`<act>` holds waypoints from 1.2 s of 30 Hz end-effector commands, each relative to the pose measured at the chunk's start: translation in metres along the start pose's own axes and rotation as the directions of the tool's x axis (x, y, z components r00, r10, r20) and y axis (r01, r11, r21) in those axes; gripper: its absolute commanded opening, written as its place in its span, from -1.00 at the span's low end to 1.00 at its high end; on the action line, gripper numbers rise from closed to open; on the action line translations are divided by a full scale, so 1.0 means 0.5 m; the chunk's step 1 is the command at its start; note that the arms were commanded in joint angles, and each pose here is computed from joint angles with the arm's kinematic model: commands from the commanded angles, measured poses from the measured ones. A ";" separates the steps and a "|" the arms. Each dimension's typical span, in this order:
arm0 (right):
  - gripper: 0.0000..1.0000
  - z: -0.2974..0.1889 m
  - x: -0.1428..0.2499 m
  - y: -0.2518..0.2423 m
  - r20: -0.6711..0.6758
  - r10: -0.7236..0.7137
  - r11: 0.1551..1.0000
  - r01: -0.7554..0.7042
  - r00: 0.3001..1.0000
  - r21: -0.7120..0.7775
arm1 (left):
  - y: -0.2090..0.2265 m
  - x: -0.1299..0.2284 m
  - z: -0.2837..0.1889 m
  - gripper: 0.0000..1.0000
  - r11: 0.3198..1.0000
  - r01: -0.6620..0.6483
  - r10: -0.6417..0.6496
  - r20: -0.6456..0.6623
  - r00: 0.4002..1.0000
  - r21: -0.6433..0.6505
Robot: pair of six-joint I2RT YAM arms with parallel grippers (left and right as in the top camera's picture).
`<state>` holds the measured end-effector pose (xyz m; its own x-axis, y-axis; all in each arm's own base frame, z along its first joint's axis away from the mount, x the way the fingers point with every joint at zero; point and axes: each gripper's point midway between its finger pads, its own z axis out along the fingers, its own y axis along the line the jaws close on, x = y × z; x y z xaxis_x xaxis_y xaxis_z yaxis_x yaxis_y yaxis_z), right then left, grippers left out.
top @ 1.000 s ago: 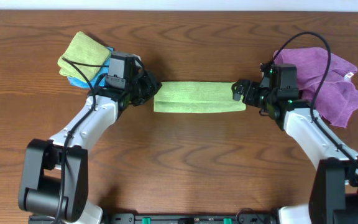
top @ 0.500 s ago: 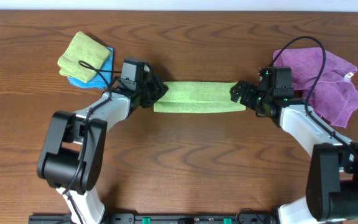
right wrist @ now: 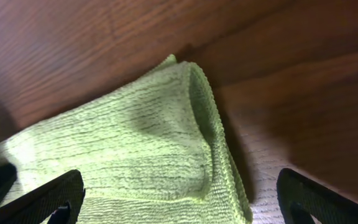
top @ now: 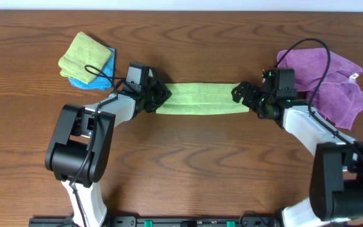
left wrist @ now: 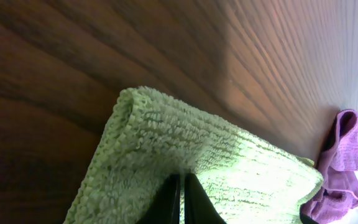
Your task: Fold the cloth
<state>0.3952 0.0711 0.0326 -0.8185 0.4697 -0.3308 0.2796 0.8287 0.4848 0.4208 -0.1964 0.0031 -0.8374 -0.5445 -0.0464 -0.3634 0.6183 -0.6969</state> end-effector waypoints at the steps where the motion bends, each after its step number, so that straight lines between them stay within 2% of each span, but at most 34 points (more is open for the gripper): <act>1: 0.97 0.024 0.020 -0.009 -0.042 0.052 0.999 -0.052 0.998 0.009 | 0.006 -0.013 0.009 -0.88 1.000 0.006 -0.005 0.024 1.000 -0.022; 8: 0.88 0.061 0.047 -0.006 -0.113 0.081 0.996 -0.085 0.990 -0.039 | 0.006 -0.011 0.009 -0.88 1.000 0.006 -0.006 0.017 1.000 -0.020; 12: 0.68 0.077 0.056 -0.002 -0.131 0.075 0.995 -0.083 0.989 -0.060 | 0.004 -0.007 0.009 -0.88 1.000 0.007 -0.007 0.007 1.000 -0.014; 14: 0.48 0.081 0.059 0.003 -0.131 0.066 0.995 -0.075 0.989 -0.065 | 0.004 -0.007 0.009 -0.88 1.000 0.007 -0.007 0.006 1.000 -0.013; 17: 0.07 0.083 0.053 0.017 -0.112 0.041 0.995 -0.051 0.993 -0.087 | 0.003 -0.007 0.009 -0.88 1.000 0.007 -0.007 0.005 1.000 -0.013; 20: -0.97 0.082 0.035 0.035 -0.075 0.005 0.992 -0.014 0.997 -0.125 | 0.002 -0.005 0.009 -0.88 1.000 0.008 -0.008 -0.002 1.000 -0.007; 26: -0.98 0.051 0.001 0.077 -0.005 -0.060 0.979 0.058 0.998 -0.197 | 0.000 -0.003 0.008 -0.88 1.000 0.013 -0.013 -0.009 1.000 -0.001; 36: -0.97 -0.060 -0.062 0.150 0.158 -0.126 0.952 0.164 0.979 -0.260 | -0.003 -0.005 0.008 -0.88 1.000 0.026 -0.026 -0.008 1.000 0.003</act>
<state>0.4267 0.1080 0.0906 -0.7720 0.4252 -0.4726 0.0425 0.7763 0.6290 0.4193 -0.1990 0.0042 -0.8388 -0.5437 -0.0280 -0.3696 0.6065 -0.7040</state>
